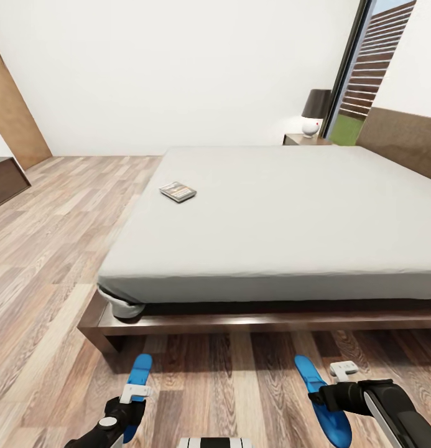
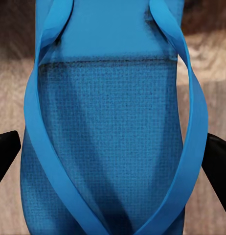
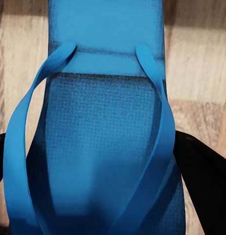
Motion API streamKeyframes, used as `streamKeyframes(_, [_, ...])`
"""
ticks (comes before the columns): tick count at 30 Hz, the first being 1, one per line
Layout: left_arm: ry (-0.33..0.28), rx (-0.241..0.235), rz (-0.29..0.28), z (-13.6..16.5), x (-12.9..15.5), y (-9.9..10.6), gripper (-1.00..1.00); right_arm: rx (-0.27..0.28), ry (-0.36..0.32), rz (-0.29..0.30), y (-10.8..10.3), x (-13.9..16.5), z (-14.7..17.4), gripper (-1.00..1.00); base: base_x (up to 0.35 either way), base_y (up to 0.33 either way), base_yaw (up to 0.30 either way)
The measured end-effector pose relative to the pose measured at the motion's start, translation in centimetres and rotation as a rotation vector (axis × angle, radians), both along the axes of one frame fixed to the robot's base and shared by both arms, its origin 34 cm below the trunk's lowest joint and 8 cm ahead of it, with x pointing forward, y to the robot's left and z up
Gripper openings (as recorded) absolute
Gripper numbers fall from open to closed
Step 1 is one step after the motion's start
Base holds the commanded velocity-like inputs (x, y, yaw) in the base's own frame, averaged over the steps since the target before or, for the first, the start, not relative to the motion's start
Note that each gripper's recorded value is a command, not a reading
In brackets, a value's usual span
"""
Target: In the bedroom, move the book from the bed onto either nightstand, and place the two sandals side by side next to the bed.
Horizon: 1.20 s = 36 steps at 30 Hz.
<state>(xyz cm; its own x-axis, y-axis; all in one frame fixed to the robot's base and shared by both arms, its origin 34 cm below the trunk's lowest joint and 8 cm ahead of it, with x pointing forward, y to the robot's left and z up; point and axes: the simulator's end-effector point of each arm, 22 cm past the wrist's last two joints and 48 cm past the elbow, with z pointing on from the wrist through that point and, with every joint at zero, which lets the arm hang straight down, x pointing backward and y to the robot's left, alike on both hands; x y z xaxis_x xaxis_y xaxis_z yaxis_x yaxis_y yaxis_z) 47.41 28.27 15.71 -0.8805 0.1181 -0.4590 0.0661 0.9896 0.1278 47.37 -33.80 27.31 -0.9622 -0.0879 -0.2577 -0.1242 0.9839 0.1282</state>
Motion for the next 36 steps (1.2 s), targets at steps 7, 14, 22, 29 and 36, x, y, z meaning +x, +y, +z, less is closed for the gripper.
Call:
streamKeyframes(7, [0.0, 0.001, 0.0, 0.0, 0.0, 0.0, -1.0, 0.001, 0.0, 0.0, 0.0, 0.0, 0.0, -1.0, 0.006, 0.091, 0.0])
streamKeyframes(14, [-0.003, 0.001, -0.002, 0.0, 0.1, 0.1, -1.0, 0.001, 0.0, 0.0, 0.0, 0.0, 0.0, -1.0, 0.002, 0.022, 0.0])
streamKeyframes(22, [0.009, 0.0, 0.0, -0.7, -0.4, 0.1, -1.0, 0.003, 0.018, 0.0, 0.1, -0.4, -0.8, -1.0, 0.0, 0.002, 0.0])
streamKeyframes(29, [0.024, -0.001, 0.0, -1.6, -0.7, 0.1, -1.0, 0.01, 0.018, 0.009, 0.5, -0.2, -1.2, -1.0, 0.0, 0.0, 0.0])
streamKeyframes(36, [0.008, -0.008, -0.004, -2.0, 0.2, -0.2, -1.0, 0.016, 0.017, 0.019, 0.9, 0.1, -1.5, -1.0, 0.0, 0.0, 0.0])
